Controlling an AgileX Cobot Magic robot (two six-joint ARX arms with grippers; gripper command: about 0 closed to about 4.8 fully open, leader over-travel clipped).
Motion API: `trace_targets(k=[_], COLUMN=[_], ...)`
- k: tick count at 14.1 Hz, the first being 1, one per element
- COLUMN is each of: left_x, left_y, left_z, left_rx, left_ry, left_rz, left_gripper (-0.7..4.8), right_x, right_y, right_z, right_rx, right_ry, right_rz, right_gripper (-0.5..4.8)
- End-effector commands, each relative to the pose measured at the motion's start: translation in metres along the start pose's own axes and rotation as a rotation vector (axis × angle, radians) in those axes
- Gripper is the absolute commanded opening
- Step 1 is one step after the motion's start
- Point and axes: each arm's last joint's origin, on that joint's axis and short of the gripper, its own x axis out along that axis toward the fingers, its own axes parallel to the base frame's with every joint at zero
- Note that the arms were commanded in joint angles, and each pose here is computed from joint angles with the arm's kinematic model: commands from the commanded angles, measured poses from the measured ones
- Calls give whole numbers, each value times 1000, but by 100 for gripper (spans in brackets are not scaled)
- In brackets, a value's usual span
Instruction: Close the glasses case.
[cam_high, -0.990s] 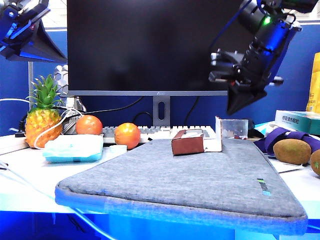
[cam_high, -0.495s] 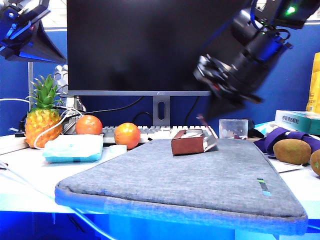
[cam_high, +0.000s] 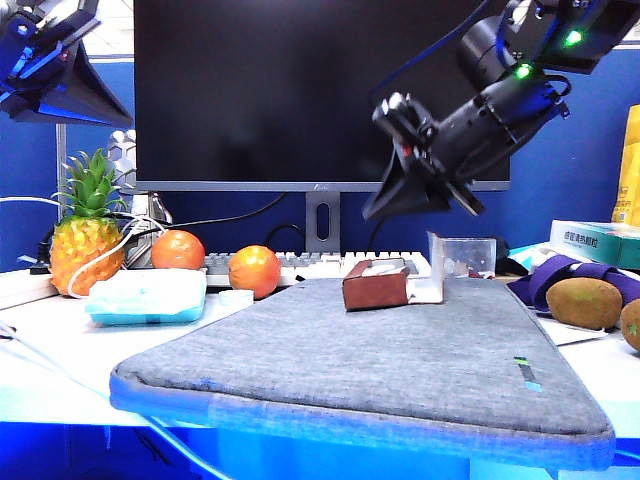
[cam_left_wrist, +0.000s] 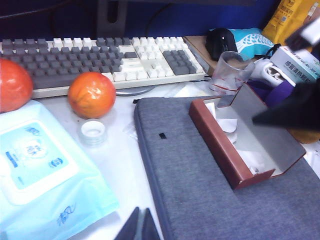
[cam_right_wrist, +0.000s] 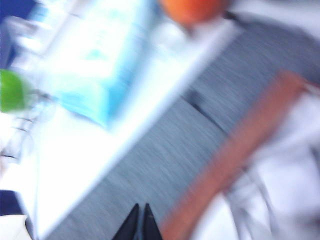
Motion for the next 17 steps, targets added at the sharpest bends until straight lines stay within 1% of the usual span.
trace_targets(k=[1,2,3,5,8,9,11,13,15,17], left_x=[-1,-1,-1,0,0,1,3,3,2,2], left_y=[-1,-1,-1,-1,-3,-5,-10,-14,-16,-16], left_z=[4,4,3,3,4,4,3,3,3,3], left_rx=[6,7,6,7,15,18,41,77,103,105], left_ry=[-15,-15,-13,-15,-18,-17,-15,-15,-17,-18], left_rz=[-2,-1,-2,1,-12,-39,-144,-219,-299,-314], left_gripper=[-6,-6,-5,-6,-6,-6,-6,-6,-6,-6], right_x=[-30,-48,-51,-47,-41,-38,-26,-17,-9,0], right_y=[22,25,22,16,10,8,0,-3,0,9], right_z=[31,31,22,3,-11,-13,-20,-22,-21,-20], right_rx=[-187,-261,-264,-230,-213,-204,-177,-130,-123,-143], right_ry=[-148,-72,22,126,168,182,213,201,173,141], right_rz=[-234,-511,-565,-568,-536,-517,-469,-399,-357,-312], right_gripper=[-6,-6,-6,-6,-6,-6,-6,-6,-6,-6])
